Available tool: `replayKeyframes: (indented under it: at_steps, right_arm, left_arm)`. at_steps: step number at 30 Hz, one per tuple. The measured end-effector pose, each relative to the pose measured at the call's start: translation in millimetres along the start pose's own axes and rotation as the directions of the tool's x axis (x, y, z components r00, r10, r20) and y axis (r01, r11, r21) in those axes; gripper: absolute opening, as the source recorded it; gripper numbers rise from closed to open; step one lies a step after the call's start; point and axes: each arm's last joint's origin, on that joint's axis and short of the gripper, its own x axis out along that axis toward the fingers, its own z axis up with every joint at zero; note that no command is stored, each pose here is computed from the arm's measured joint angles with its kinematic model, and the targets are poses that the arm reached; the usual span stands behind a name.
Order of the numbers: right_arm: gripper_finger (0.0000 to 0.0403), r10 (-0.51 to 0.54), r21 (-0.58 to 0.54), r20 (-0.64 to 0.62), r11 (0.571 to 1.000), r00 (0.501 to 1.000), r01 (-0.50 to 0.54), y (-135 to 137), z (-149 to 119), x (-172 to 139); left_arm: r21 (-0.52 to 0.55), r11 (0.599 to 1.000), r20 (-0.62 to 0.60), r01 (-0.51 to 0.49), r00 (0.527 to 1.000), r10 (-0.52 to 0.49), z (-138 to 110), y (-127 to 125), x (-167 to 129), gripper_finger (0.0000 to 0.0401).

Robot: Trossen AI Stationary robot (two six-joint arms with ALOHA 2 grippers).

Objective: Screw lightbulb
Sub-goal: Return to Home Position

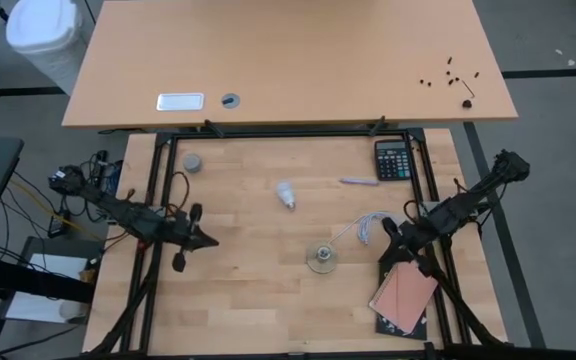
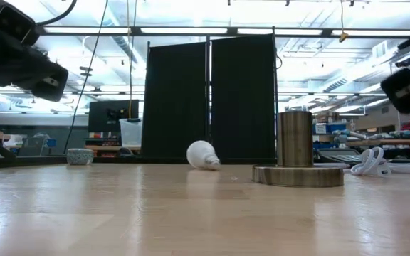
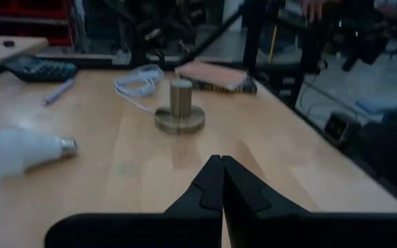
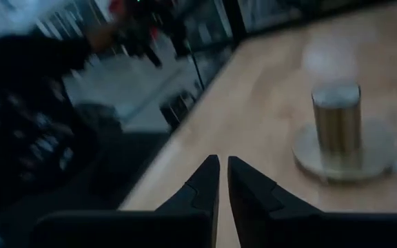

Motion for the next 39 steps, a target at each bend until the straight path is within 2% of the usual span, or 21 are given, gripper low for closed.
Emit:
replayKeyframes:
  at_steps: [5,8,13,17,27,39]
  right_arm:
    - [0.0038,0.065,0.006,0.188,0.998,0.98,-0.067,4,14,-14]
    - [0.004,0.064,0.007,0.247,0.998,0.967,-0.068,3,20,-16]
    - [0.0039,0.019,0.015,0.261,1.0,0.965,-0.024,-1,21,-16]
    - [0.0038,-0.081,0.035,0.256,0.997,0.963,0.074,-11,21,-16]
    - [0.0038,-0.307,0.099,0.341,0.952,0.889,0.291,-34,29,-22]
    - [0.0038,-0.35,0.113,0.357,0.937,0.866,0.331,-38,31,-24]
  left_arm:
    - [-0.031,0.999,0.094,-0.023,0.995,0.026,8,5,-5,0.0006]
    - [-0.048,0.998,0.145,-0.039,0.988,0.045,12,7,-9,0.0006]
    - [-0.068,0.996,0.204,-0.06,0.976,0.073,17,11,-12,0.0006]
    - [-0.072,0.994,0.206,-0.084,0.974,0.097,17,13,-12,0.0006]
    - [-0.083,0.984,0.212,-0.16,0.962,0.174,18,21,-12,0.0006]
    - [-0.09,0.978,0.219,-0.19,0.954,0.206,18,24,-12,0.0006]
